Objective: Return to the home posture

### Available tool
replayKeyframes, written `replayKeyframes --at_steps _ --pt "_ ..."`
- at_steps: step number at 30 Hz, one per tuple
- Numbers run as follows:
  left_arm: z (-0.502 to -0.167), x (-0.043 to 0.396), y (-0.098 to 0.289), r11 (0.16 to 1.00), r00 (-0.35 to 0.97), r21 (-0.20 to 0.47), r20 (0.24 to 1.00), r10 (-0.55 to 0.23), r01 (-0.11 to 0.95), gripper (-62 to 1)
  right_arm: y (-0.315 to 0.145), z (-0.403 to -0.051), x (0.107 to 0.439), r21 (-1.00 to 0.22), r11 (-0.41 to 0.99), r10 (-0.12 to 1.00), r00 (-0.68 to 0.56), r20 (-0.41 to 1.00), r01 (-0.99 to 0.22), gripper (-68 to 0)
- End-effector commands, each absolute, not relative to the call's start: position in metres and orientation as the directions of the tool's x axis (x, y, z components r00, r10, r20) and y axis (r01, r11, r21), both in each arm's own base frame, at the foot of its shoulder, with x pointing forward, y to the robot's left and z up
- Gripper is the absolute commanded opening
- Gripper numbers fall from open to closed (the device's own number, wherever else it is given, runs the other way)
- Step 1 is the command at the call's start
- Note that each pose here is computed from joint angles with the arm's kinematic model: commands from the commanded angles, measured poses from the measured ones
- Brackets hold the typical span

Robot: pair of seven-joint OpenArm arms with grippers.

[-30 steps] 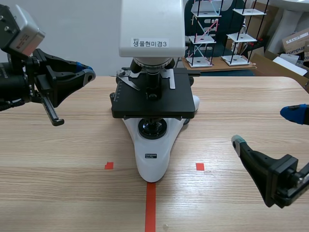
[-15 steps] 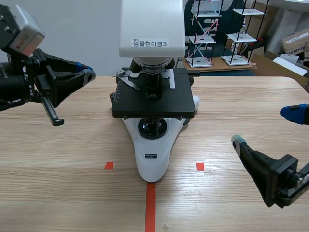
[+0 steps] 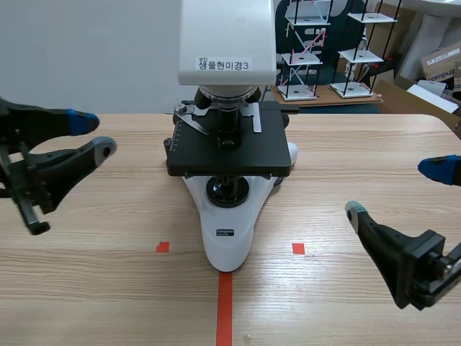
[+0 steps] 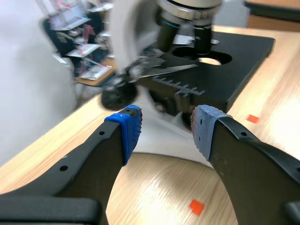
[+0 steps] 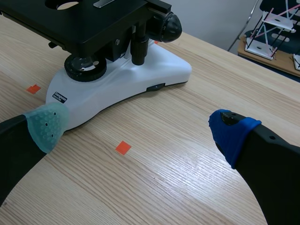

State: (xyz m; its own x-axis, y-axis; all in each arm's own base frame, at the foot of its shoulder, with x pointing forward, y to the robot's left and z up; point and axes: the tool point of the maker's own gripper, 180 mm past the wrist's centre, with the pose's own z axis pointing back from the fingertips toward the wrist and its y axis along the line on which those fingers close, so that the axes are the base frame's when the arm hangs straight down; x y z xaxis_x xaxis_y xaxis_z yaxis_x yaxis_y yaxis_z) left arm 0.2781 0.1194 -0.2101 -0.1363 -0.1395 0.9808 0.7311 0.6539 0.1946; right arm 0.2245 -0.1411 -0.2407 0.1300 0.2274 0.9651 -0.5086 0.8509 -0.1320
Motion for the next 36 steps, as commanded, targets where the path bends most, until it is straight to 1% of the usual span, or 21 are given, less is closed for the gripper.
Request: replayKeyframes --at_steps 1,2,3,4,6,7,13,16,19,36 --pt "-0.195 0.271 0.127 0.679 -0.175 0.194 0.980 -0.098 0.708 -33.6 -0.140 -0.232 0.226 -0.137 0.848 0.219 0.102 0.970 -0.513 -0.4" --pt "-0.193 0.266 0.134 0.696 -0.179 0.186 0.980 -0.084 0.694 -32.8 -0.140 -0.232 0.226 -0.137 0.847 0.219 0.102 0.970 -0.513 -0.4" --pt "-0.191 0.260 0.140 0.713 -0.181 0.177 0.981 -0.071 0.679 -29.9 -0.140 -0.232 0.226 -0.137 0.847 0.219 0.102 0.970 -0.513 -0.4" --pt "-0.191 0.254 0.146 0.729 -0.179 0.165 0.982 -0.059 0.664 -24.7 -0.140 -0.232 0.226 -0.137 0.847 0.219 0.102 0.970 -0.513 -0.4" --pt "-0.187 0.241 0.155 0.764 -0.182 0.134 0.983 -0.021 0.631 -12.3 -0.140 -0.232 0.226 -0.137 0.847 0.219 0.102 0.970 -0.513 -0.4" --pt "-0.187 0.235 0.158 0.781 -0.181 0.117 0.983 -0.005 0.613 -8.8 -0.140 -0.232 0.226 -0.137 0.847 0.219 0.102 0.970 -0.513 -0.4" --pt "-0.202 0.204 0.173 0.864 -0.105 0.011 0.993 0.049 0.504 -0.6 -0.140 -0.232 0.226 -0.138 0.847 0.220 0.103 0.970 -0.513 -0.4" --pt "-0.210 0.191 0.171 0.875 -0.063 -0.027 0.996 0.065 0.483 1.3 -0.140 -0.232 0.226 -0.138 0.847 0.220 0.103 0.970 -0.513 -0.4" --pt "-0.211 0.184 0.168 0.879 -0.047 -0.051 0.995 0.084 0.475 1.4 -0.140 -0.232 0.226 -0.137 0.848 0.220 0.103 0.970 -0.513 -0.4" --pt "-0.213 0.184 0.168 0.885 -0.041 -0.055 0.996 0.083 0.463 1.4 -0.140 -0.231 0.226 -0.137 0.848 0.216 0.098 0.971 -0.513 -0.4"
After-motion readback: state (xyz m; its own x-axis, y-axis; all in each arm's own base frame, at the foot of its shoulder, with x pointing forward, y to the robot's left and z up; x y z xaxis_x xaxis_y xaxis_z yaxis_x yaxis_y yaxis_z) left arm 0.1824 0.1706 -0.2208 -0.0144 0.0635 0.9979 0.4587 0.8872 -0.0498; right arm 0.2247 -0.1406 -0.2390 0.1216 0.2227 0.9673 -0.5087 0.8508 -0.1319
